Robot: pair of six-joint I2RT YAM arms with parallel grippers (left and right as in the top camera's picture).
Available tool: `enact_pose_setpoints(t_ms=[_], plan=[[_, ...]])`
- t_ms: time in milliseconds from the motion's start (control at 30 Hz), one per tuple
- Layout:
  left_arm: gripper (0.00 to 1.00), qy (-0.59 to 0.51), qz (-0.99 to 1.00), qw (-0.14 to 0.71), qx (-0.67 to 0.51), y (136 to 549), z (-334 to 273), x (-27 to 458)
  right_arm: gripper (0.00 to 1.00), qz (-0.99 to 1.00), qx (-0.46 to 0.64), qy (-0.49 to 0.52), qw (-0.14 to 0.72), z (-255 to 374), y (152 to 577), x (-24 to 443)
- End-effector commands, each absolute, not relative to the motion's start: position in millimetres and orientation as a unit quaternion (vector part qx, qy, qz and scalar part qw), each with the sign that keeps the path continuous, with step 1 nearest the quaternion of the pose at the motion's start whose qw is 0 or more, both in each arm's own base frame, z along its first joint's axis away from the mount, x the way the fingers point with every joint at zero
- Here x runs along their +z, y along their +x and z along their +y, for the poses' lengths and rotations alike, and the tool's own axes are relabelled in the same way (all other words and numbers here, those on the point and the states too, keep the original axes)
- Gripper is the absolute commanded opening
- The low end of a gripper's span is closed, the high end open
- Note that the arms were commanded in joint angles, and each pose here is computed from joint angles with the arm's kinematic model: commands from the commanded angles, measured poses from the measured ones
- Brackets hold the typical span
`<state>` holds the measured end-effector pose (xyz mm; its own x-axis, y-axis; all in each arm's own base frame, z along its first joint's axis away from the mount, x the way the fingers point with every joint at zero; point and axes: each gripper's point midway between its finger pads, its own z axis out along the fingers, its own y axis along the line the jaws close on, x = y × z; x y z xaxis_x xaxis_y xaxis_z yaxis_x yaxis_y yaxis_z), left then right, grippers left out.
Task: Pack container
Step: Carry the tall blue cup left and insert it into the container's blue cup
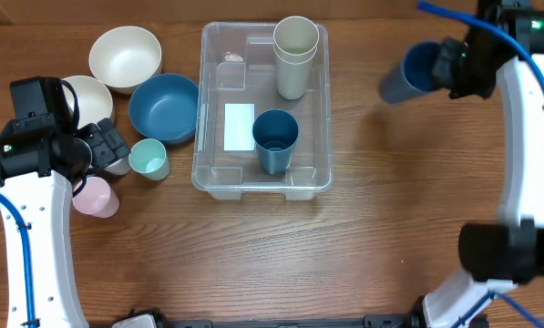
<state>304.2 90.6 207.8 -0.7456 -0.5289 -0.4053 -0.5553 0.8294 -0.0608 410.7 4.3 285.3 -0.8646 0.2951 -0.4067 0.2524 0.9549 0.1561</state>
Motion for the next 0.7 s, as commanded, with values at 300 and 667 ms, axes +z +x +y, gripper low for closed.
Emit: enact_pose_setpoints(t_ms=[300, 667], plan=[[1.00, -0.297, 0.929, 0.217, 0.026, 308.0, 91.2, 214.8, 0.04, 0.935, 0.042, -0.218, 0.278, 167.0, 338.8, 349.7], [1.00, -0.297, 0.929, 0.217, 0.026, 308.0, 91.2, 214.8, 0.04, 0.931, 0.070, -0.265, 0.242, 192.5, 339.1, 324.7]])
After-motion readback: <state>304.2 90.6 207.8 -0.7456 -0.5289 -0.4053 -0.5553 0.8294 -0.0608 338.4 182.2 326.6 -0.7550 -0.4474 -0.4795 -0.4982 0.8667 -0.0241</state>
